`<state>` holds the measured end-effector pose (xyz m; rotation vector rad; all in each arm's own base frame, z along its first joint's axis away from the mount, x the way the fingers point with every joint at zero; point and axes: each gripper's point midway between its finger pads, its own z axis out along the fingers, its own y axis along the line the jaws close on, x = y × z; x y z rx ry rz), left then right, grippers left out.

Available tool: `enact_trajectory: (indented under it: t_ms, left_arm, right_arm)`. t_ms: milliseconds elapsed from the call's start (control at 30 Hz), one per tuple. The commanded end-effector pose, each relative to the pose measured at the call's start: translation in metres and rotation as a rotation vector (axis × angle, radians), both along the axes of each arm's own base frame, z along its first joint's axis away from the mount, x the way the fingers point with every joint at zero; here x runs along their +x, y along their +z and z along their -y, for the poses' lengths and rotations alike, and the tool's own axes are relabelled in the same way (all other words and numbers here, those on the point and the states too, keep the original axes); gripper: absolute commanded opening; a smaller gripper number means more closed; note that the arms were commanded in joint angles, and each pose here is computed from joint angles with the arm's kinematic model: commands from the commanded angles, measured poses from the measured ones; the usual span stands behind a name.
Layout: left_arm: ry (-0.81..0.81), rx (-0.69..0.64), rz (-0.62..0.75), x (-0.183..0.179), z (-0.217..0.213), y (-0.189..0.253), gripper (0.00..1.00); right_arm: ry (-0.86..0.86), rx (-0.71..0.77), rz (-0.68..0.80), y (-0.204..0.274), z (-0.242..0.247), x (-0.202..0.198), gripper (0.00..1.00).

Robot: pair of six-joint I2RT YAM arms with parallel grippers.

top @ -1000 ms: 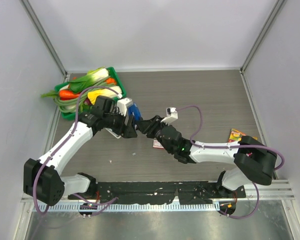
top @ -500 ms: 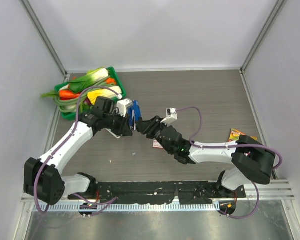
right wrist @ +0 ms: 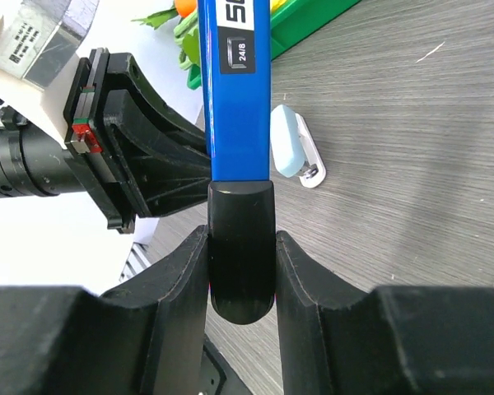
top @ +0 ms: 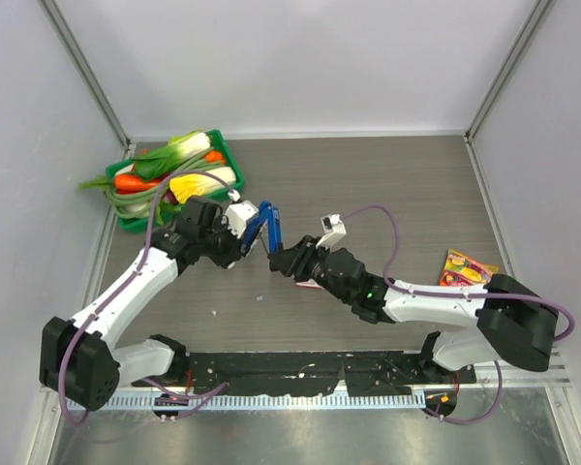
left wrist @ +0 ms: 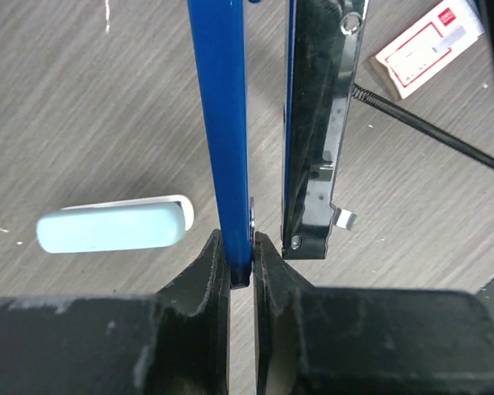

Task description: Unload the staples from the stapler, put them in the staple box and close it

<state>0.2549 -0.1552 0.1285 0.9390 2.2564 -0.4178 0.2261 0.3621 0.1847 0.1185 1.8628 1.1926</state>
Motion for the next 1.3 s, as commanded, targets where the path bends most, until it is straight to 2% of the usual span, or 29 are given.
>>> enact_trajectory:
  t_ms: [0, 167, 300, 700, 967, 1100, 1267]
  left_arm:
    - [-0.023, 0.116, 0.208, 0.026, -0.012, 0.015, 0.00]
    - [-0.063, 0.262, 0.308, 0.035, -0.020, 0.005, 0.00]
    - [-0.087, 0.382, 0.359, 0.043, -0.027, -0.003, 0.00]
    - [-0.140, 0.510, 0.457, 0.055, -0.026, -0.013, 0.00]
    - [-0.185, 0.599, 0.522, 0.058, -0.028, -0.016, 0.00]
    - [-0.186, 0.659, 0.579, 0.066, -0.026, -0.012, 0.00]
    - [-0.223, 0.760, 0.743, 0.074, -0.015, -0.005, 0.00]
  right_arm:
    - [-0.015, -0.059, 0.073, 0.014, 0.019, 0.006, 0.01]
    - [0.028, -0.206, 0.125, 0.012, 0.037, 0.010, 0.01]
    - [0.017, -0.248, 0.132, 0.016, 0.064, 0.022, 0.01]
    - [-0.012, -0.324, 0.128, 0.013, 0.105, 0.032, 0.01]
    - [-0.019, -0.339, 0.123, 0.013, 0.113, 0.035, 0.01]
    - [-0.037, -0.352, 0.179, 0.024, 0.118, 0.039, 0.01]
    - [-0.039, -0.451, 0.320, 0.040, 0.130, 0.041, 0.01]
